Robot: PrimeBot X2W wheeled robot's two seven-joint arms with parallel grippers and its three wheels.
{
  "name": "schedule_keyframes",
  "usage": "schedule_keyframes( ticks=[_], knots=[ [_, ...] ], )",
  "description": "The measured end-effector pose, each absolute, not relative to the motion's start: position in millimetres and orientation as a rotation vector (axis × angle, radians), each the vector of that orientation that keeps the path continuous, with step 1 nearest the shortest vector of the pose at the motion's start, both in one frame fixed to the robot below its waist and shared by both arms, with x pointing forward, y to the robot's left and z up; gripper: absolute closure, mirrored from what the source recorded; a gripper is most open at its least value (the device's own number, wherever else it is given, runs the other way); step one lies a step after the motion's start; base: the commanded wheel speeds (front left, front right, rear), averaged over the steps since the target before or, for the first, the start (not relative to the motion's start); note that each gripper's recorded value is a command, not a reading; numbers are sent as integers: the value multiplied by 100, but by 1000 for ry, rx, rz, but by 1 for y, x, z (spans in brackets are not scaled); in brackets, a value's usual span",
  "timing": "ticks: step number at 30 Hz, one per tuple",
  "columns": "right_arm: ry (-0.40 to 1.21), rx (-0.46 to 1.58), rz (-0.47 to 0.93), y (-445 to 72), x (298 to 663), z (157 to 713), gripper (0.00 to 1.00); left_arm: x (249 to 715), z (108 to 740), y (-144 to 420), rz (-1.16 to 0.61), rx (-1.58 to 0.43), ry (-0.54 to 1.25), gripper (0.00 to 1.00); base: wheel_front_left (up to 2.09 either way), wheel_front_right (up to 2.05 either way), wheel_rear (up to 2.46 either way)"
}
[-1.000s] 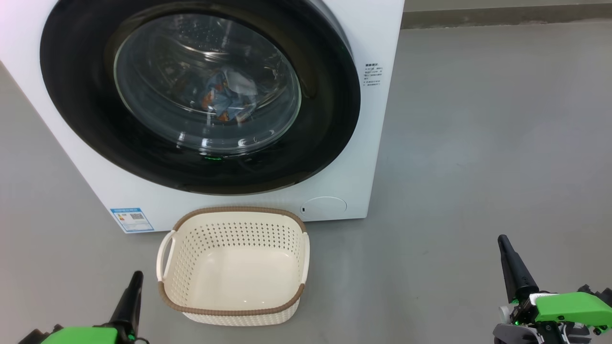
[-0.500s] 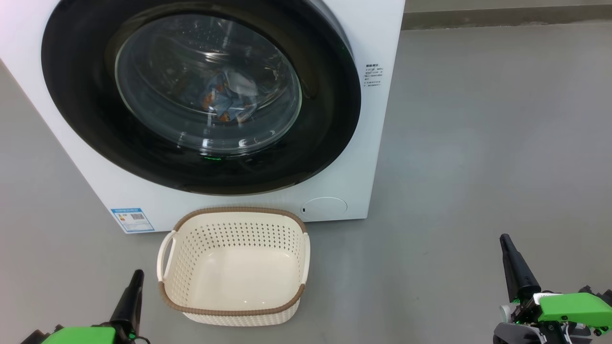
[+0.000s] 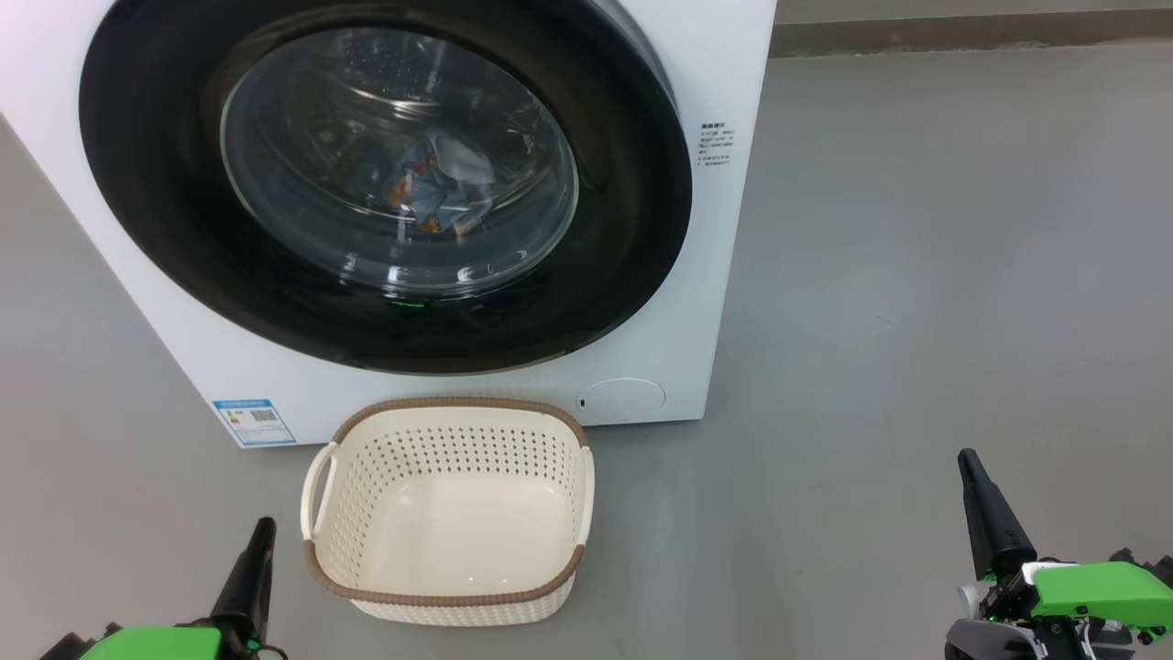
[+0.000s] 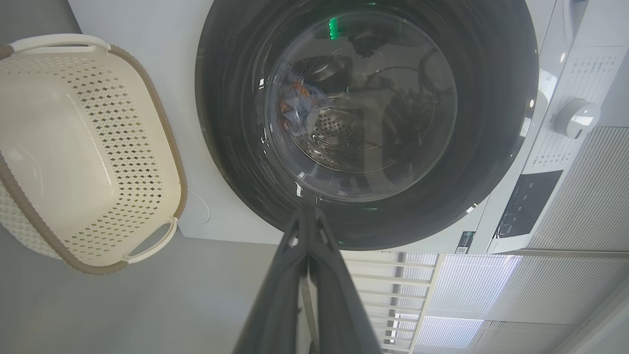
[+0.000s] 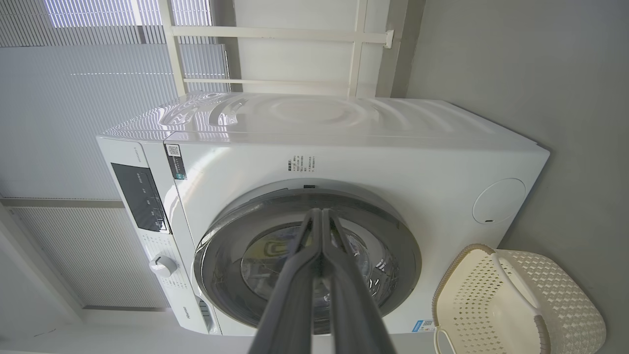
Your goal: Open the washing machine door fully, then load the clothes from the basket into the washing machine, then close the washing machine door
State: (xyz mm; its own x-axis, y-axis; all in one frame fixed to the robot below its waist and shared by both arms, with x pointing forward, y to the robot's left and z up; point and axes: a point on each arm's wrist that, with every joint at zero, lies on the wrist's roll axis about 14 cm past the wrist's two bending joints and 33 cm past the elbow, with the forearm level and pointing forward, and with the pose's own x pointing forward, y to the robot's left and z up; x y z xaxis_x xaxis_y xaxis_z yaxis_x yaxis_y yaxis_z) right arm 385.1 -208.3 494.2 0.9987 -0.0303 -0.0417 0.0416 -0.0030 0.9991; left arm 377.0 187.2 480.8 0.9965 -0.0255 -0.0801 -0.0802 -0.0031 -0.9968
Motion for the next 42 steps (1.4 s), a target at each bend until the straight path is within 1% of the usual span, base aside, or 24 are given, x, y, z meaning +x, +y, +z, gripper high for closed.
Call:
schedule_keyframes(
  ticks=[42],
  knots=[
    [8,1574,-57,-208,385,494,100,377,481,187,43,-1574,83,100,0,0,0]
  ],
)
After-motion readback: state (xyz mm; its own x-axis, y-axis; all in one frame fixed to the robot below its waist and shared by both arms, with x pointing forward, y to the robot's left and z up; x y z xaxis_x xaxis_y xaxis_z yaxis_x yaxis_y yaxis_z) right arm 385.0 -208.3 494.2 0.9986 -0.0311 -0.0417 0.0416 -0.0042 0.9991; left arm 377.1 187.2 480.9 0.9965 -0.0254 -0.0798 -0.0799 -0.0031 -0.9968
